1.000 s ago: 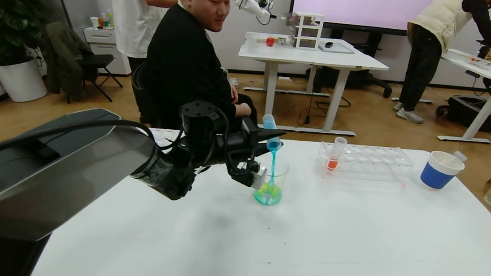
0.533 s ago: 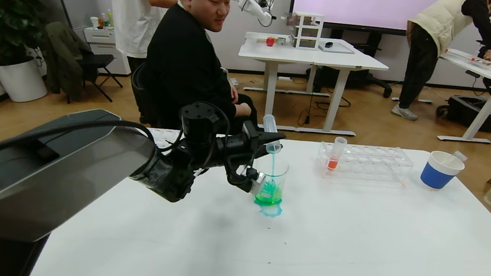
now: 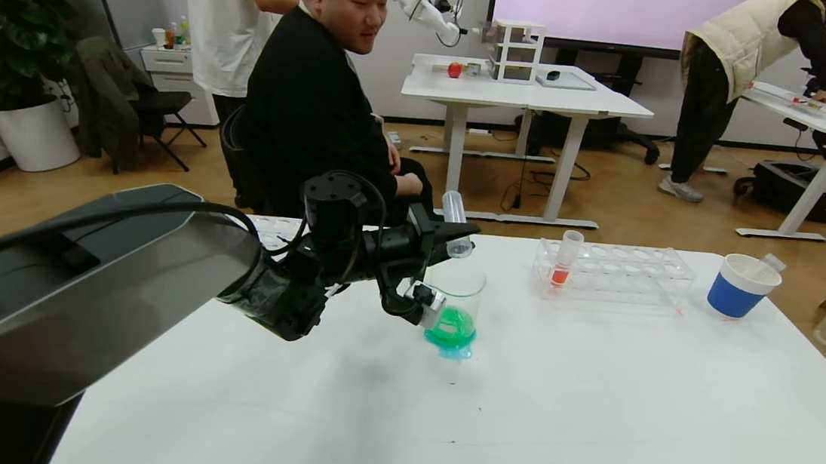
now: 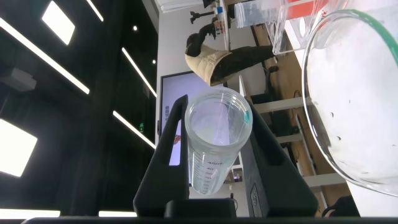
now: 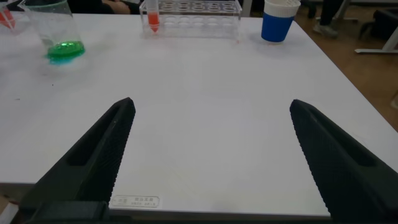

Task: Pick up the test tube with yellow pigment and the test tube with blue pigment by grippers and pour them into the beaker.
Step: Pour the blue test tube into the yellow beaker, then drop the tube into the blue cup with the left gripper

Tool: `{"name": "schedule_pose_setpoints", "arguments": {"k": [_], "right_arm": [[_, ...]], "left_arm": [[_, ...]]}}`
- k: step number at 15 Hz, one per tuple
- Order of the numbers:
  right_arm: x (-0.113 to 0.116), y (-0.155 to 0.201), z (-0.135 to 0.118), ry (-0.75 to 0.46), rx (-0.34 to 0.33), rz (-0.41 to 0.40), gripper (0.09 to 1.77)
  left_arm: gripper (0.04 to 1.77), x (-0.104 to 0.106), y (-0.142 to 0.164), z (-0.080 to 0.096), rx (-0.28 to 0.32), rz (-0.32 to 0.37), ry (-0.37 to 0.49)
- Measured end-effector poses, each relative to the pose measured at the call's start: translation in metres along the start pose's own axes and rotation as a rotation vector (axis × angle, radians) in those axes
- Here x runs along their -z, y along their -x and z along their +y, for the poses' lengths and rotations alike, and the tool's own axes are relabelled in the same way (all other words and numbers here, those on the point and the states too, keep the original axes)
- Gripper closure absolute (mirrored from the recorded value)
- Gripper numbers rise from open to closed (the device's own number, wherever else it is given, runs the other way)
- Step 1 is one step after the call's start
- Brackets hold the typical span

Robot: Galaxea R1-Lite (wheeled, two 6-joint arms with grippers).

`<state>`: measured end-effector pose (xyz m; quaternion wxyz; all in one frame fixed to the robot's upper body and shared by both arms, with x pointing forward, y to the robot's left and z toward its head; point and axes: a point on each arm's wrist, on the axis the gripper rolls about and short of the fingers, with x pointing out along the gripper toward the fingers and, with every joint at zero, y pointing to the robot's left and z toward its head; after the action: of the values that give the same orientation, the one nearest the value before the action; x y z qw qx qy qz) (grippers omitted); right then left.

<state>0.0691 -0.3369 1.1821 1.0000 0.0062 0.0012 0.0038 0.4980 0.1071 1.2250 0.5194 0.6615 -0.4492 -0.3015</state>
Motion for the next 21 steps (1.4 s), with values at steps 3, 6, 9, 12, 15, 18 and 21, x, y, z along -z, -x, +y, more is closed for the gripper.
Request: {"name": "schedule_pose_setpoints", "arguments": {"k": [3,6,9,12,15,18,21], "right_arm": [[0.000,0.000,0.000,0.000,0.000,0.000,0.12],[0.000,0.000,0.000,0.000,0.000,0.000,0.12],[0.000,0.000,0.000,0.000,0.000,0.000,0.12],[0.000,0.000,0.000,0.000,0.000,0.000,0.12],[0.000,0.000,0.000,0.000,0.000,0.000,0.12],[0.000,0.000,0.000,0.000,0.000,0.000,0.12],[0.000,0.000,0.000,0.000,0.000,0.000,0.12]], "left_arm": [[1.31,0.002,-0.001,0.005,-0.008,0.023,0.034],[1.31,0.011,-0.001,0.030,-0.078,0.153,0.301],[1.31,0.018,0.005,0.060,-0.262,0.376,0.658],[1.31,0.019,0.012,0.079,-0.475,0.605,0.963],[1.31,0.010,0.010,0.079,-0.609,0.827,1.316],[1.31,0.006,0.011,0.077,-0.677,0.973,1.566],[1.31,0.009,0.016,0.080,-0.726,1.009,1.633]]}}
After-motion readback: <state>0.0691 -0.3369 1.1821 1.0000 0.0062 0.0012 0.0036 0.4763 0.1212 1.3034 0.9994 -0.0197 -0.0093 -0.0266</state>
